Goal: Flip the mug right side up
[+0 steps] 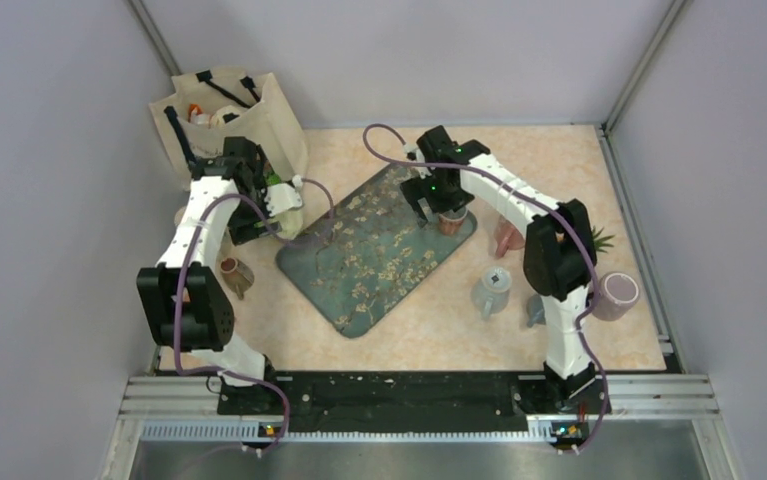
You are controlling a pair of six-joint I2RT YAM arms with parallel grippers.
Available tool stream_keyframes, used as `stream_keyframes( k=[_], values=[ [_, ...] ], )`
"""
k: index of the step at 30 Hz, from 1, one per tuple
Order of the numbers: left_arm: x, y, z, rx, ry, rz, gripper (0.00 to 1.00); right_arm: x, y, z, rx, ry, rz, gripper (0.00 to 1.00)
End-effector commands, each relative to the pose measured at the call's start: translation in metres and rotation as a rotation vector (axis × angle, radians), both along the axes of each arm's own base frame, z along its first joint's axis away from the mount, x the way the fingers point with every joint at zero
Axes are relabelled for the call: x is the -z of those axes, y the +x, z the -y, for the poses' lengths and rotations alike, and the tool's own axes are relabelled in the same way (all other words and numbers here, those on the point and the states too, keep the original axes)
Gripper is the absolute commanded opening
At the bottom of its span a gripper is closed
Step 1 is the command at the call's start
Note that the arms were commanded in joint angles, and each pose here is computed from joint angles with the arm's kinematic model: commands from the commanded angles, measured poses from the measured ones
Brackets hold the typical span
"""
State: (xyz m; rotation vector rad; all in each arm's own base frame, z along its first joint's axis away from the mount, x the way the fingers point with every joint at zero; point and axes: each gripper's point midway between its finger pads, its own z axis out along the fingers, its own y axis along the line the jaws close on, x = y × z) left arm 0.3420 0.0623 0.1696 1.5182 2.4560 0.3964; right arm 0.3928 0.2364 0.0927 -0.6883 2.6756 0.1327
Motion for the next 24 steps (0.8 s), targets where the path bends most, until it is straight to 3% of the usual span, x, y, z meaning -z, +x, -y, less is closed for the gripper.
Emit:
stream_keyframes(
  k=[1,3,12,18,24],
  values=[
    [0.010,-0.014,-0.037,0.235,0.264,-0.167,0.81,-0.067,0.006,-0.001,-0.024,0.072,0.120,0.99],
    [0.017,-0.012,-0.046,0.286,0.303,-0.178,0.80,-0.073,0.005,0.000,-0.027,0.077,0.132,0.99],
    [0.033,-0.016,-0.069,0.568,0.245,-0.230,0.74,-0.076,-0.007,-0.003,-0.021,0.113,0.097,0.99],
    [0.042,-0.026,-0.070,0.629,0.140,-0.277,0.74,-0.076,-0.015,-0.003,0.010,0.139,0.072,0.99],
    [0.062,-0.013,-0.079,0.702,0.154,-0.239,0.76,-0.077,-0.030,-0.004,0.024,0.178,0.050,0.99]
  ],
)
